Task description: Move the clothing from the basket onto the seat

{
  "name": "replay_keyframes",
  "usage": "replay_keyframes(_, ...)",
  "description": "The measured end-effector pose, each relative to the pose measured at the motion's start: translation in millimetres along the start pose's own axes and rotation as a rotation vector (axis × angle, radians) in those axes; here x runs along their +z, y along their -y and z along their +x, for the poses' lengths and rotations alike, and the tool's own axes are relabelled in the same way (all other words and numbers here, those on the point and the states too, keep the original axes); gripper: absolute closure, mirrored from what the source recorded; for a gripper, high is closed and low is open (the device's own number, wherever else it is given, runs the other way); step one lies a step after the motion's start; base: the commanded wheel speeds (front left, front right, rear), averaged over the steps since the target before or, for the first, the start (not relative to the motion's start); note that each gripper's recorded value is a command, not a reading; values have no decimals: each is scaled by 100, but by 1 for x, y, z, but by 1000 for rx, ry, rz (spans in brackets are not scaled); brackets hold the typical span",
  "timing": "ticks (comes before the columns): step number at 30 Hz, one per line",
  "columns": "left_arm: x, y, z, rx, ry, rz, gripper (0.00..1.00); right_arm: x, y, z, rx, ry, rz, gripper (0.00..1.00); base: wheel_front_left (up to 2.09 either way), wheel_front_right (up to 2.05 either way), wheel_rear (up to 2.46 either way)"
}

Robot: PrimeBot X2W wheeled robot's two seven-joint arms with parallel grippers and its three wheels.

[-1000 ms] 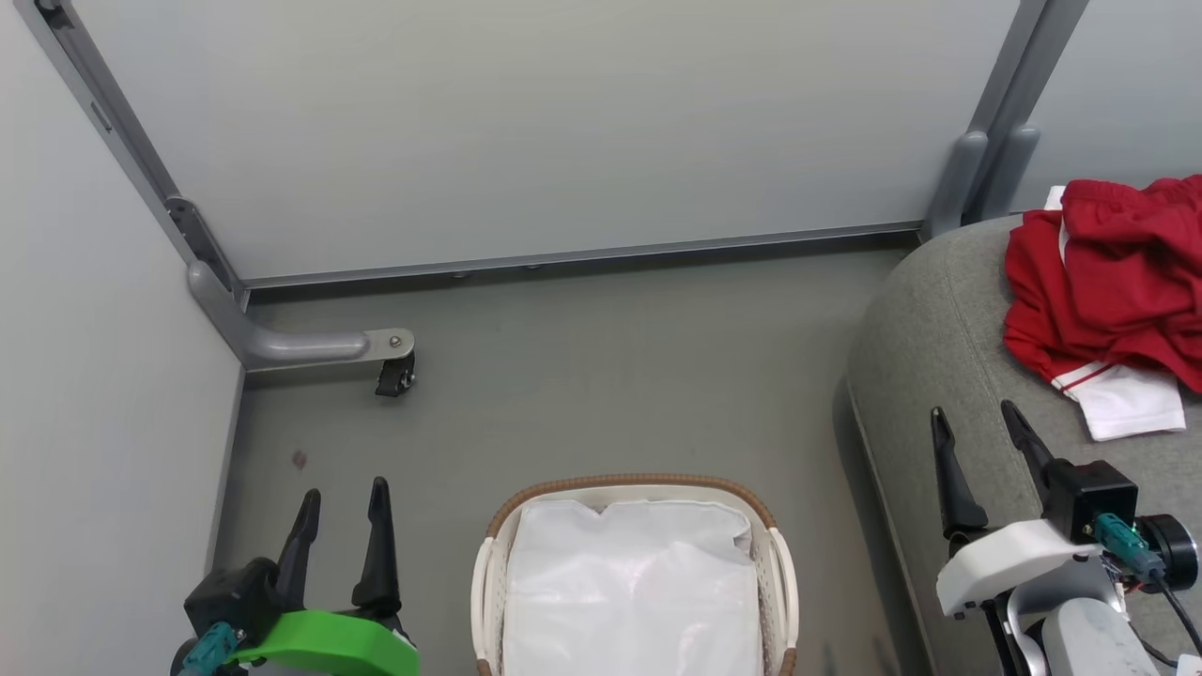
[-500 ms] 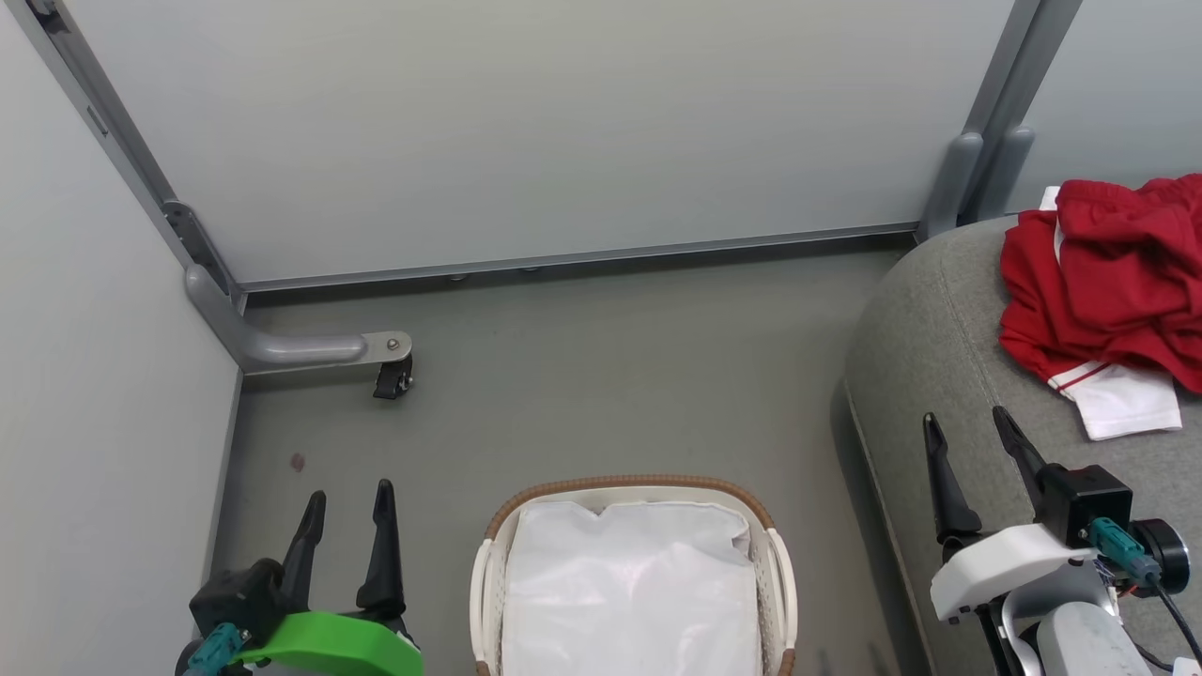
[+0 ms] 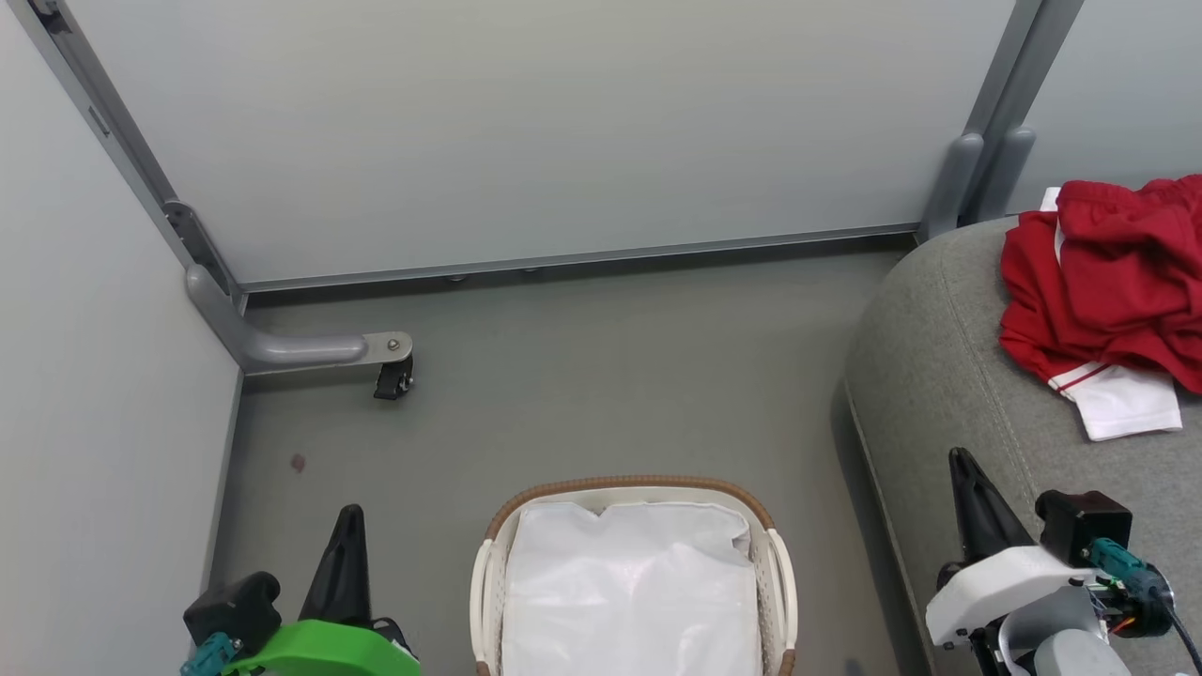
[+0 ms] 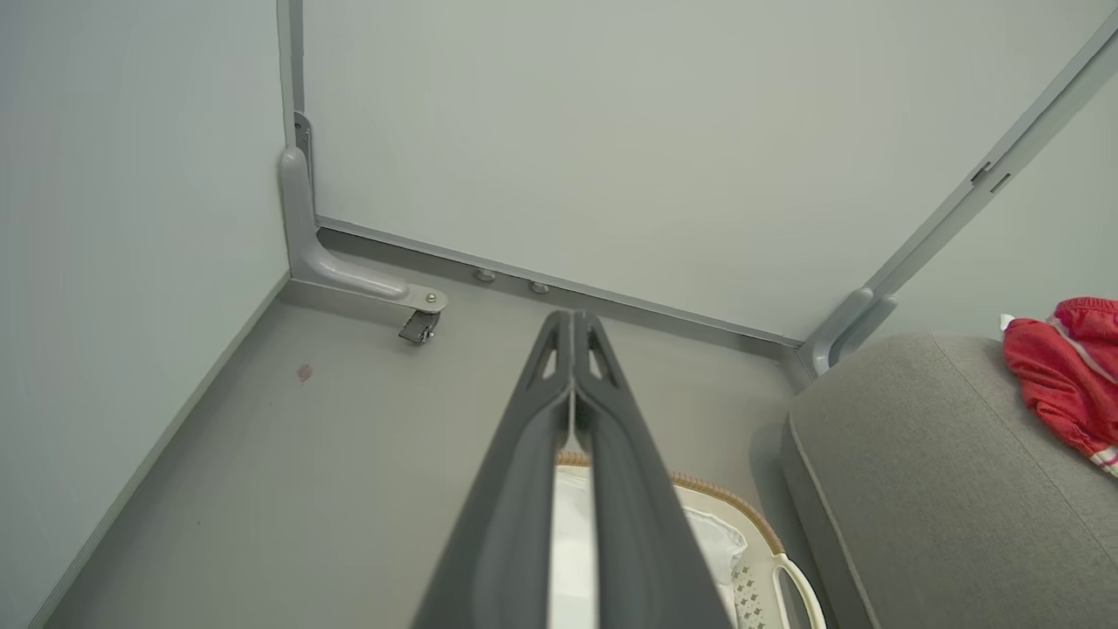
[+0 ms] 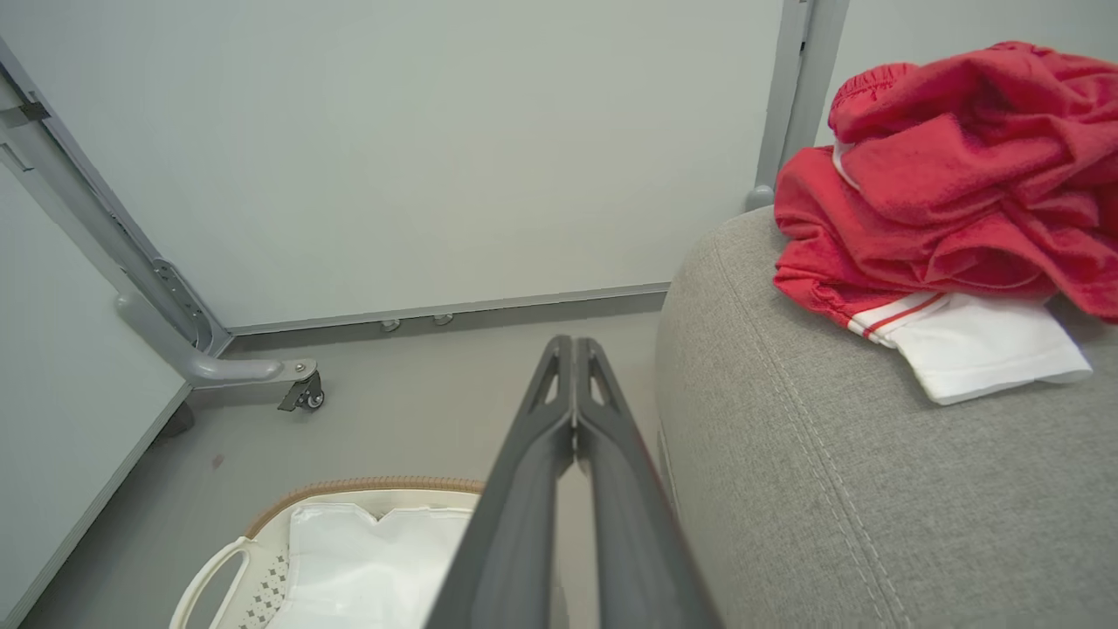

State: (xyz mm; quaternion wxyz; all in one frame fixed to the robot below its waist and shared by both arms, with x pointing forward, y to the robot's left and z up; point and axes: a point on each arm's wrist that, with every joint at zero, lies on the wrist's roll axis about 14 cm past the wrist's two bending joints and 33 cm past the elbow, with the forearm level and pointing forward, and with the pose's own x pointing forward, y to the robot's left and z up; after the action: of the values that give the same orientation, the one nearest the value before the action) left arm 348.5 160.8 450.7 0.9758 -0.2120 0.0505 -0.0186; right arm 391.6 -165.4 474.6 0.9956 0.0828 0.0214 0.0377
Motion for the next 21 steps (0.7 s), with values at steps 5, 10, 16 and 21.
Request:
replay_keyframes(5,2,-4,1,23,-1,-82,100,1,4,0,-23,0,98,100,0,0,0)
replay_keyframes(10,3,-8,1,42,-1,-160,100,4,7,0,-41,4,194,100,0,0,0)
replay_keyframes(16,7,-13,3,59,5,-241,100,5,10,0,-59,7,295,100,0,0,0)
replay_keyframes(21,9,-15,4,70,8,-309,100,6,12,0,-71,8,378,100,0,0,0)
